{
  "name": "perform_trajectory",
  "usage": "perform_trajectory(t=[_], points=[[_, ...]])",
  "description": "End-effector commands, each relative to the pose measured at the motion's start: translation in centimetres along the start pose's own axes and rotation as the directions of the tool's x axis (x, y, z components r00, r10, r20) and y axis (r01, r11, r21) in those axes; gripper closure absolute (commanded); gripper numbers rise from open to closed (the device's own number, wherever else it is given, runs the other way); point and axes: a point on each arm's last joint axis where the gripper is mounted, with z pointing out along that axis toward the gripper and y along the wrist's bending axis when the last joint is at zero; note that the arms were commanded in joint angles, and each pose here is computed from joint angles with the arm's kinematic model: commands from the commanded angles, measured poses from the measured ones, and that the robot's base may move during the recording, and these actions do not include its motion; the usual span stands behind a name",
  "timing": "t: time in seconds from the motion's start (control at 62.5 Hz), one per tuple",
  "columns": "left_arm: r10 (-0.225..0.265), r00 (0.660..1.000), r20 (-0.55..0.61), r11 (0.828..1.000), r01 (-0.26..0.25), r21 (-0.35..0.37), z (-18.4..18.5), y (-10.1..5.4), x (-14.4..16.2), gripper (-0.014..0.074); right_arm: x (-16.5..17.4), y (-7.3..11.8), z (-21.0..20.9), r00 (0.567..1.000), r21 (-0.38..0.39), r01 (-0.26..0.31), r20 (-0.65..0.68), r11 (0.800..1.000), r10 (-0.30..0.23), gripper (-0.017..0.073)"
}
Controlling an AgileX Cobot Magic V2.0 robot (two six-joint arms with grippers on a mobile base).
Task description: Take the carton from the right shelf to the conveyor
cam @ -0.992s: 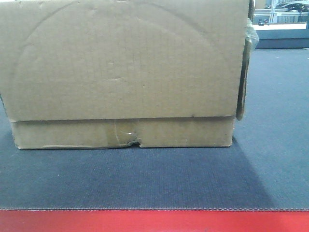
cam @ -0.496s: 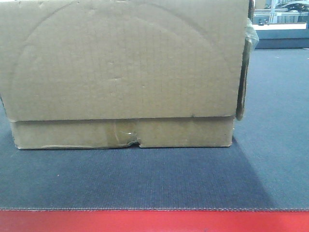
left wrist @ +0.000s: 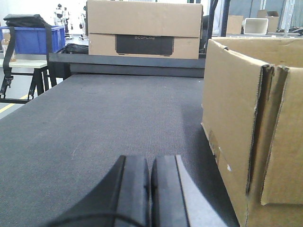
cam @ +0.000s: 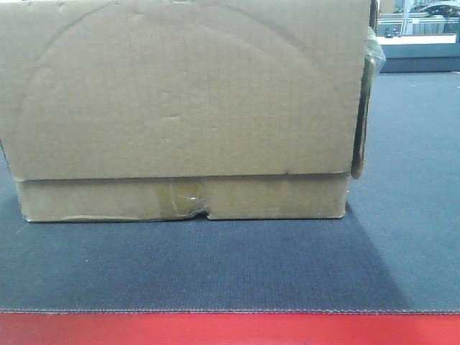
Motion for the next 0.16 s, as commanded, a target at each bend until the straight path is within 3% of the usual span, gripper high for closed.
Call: perform_trajectory(t=[0.0, 0.144], points=[[-0.003, 1.0, 0.02, 1.0, 0.003, 0.001, -0.05, -0.01, -0.23, 0.0579, -0.3, -0.05, -0.08, 0.999, 0.007, 0.003, 0.035, 1.0, -0.004, 0.0628], [-0.003, 1.0, 0.02, 1.0, 0.003, 0.001, -0.05, -0.01, -0.23, 0.0579, -0.3, -0.05, -0.08, 0.999, 0.007, 0.003, 0.035, 1.0, -0.004, 0.0628]])
